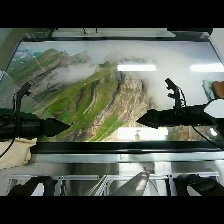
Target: Fold the shirts.
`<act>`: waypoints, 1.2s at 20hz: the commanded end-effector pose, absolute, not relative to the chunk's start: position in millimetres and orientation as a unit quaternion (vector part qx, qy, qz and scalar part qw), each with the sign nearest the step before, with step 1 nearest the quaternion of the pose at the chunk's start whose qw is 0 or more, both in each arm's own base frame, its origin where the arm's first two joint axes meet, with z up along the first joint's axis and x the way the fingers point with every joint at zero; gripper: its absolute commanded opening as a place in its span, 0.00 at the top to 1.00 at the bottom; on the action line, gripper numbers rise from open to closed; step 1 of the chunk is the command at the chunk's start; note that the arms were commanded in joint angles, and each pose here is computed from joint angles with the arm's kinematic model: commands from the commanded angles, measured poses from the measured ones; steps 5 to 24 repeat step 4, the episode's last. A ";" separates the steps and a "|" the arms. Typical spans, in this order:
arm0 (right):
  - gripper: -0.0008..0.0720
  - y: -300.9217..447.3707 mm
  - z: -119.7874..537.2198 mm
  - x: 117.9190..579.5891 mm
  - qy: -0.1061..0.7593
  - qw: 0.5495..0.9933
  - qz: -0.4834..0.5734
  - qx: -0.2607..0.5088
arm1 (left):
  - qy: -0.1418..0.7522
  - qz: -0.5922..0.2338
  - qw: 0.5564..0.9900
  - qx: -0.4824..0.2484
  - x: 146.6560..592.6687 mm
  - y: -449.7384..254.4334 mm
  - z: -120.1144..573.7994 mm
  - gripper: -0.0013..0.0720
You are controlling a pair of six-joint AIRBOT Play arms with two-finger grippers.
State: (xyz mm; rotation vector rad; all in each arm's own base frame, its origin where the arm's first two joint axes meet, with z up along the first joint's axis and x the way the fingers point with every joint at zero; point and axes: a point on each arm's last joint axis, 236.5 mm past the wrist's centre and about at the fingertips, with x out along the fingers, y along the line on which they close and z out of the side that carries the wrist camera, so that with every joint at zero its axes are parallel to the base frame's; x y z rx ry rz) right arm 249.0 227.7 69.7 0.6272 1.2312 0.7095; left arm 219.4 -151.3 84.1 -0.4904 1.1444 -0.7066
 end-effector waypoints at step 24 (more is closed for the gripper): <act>0.97 232.3 72.9 248.1 0.550 0.711 0.327 0.293 | 0.524 -0.322 0.755 -0.226 218.9 -150.6 82.4 0.96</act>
